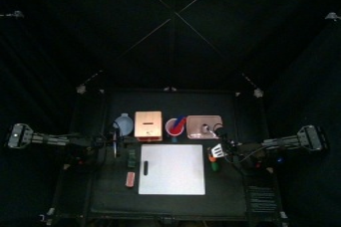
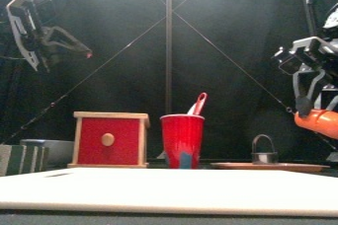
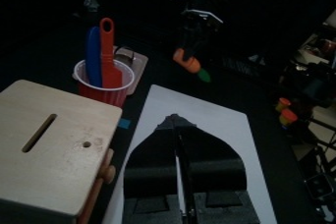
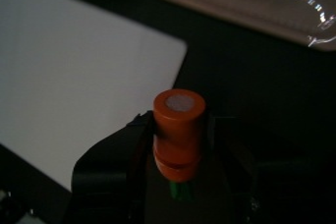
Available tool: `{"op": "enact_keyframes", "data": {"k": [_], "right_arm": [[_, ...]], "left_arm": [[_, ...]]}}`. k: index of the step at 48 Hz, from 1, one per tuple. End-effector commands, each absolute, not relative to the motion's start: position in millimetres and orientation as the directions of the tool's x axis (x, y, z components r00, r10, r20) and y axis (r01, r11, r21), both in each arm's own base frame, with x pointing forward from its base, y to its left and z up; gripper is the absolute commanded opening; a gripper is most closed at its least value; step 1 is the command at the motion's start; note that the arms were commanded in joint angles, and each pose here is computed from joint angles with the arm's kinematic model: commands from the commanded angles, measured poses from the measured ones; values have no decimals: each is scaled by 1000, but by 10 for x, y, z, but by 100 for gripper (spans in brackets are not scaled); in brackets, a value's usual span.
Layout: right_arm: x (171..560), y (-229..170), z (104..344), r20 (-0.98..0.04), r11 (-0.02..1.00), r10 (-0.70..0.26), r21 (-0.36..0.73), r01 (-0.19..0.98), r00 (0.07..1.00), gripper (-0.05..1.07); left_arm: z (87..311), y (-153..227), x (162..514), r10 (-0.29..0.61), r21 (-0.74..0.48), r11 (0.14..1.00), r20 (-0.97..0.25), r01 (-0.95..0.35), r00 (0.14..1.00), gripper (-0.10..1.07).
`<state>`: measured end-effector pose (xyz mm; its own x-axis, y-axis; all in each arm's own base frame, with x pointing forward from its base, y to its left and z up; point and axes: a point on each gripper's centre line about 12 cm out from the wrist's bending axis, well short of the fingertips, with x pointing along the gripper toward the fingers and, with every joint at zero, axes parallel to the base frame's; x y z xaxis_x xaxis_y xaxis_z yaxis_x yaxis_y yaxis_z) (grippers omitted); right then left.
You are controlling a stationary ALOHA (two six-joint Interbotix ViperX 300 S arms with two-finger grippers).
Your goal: Put carrot on plate
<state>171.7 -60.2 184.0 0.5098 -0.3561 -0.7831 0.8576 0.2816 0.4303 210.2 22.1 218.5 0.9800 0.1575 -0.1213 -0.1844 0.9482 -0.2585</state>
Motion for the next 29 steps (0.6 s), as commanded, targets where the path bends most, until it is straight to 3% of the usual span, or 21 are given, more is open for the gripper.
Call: {"op": "enact_keyframes", "data": {"k": [1,6,11,16,29], "right_arm": [[1621,-829,1886,-751,228,-446,431,873,487,65],[1516,-1111,1893,-708,174,-544,430,886,450,65],[1496,-1282,1854,-681,145,-578,457,878,450,65],[1526,-1416,1766,-679,125,-579,473,872,452,65],[1601,-1502,1510,-749,114,-533,397,910,394,70]], "left_arm": [[2230,234,2124,164,-260,947,-108,-187,981,21],[2230,234,2124,164,-261,947,-108,-187,981,21],[2232,241,2123,167,-261,946,-107,-190,980,21],[2226,247,2120,170,-259,946,-108,-193,979,21],[2213,266,2113,179,-259,944,-113,-203,977,21]]}}
